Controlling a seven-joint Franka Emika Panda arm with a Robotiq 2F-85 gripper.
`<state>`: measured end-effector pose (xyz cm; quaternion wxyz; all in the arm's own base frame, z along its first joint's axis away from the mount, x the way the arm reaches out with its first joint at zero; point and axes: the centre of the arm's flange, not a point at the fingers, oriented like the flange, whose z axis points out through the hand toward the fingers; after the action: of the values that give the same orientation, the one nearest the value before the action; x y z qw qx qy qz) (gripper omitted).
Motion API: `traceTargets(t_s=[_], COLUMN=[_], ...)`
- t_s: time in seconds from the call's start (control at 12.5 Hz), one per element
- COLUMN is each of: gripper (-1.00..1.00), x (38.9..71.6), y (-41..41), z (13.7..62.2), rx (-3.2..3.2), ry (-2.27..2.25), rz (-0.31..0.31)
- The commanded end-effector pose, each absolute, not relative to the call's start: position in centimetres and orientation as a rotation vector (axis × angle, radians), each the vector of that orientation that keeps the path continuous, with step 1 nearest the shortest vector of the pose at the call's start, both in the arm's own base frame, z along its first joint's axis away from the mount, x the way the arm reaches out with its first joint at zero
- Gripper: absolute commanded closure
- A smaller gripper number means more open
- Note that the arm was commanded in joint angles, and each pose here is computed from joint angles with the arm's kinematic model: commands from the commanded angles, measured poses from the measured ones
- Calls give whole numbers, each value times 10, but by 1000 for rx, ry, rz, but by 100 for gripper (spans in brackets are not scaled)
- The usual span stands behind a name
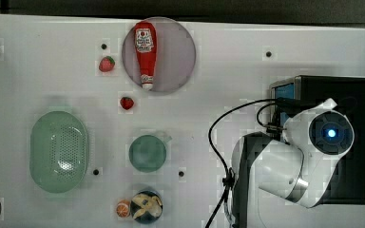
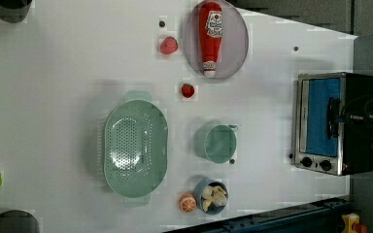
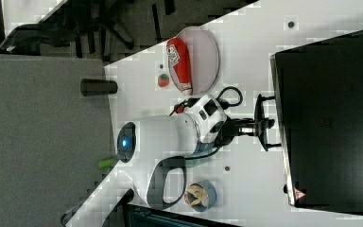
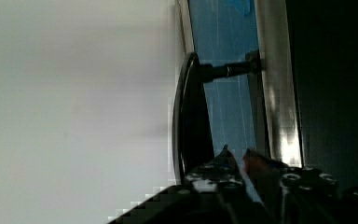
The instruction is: Flap open oven.
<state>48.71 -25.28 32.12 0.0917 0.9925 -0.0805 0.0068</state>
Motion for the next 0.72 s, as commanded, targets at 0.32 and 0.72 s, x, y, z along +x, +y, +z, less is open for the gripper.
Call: traceTargets(t_s=[0.32,0.72], gripper=[65,65], x=[504,514], y=[-212,-170], z=[308,291], rx=[2826,2714], ry=[-44,-78], rz=[-78,-132])
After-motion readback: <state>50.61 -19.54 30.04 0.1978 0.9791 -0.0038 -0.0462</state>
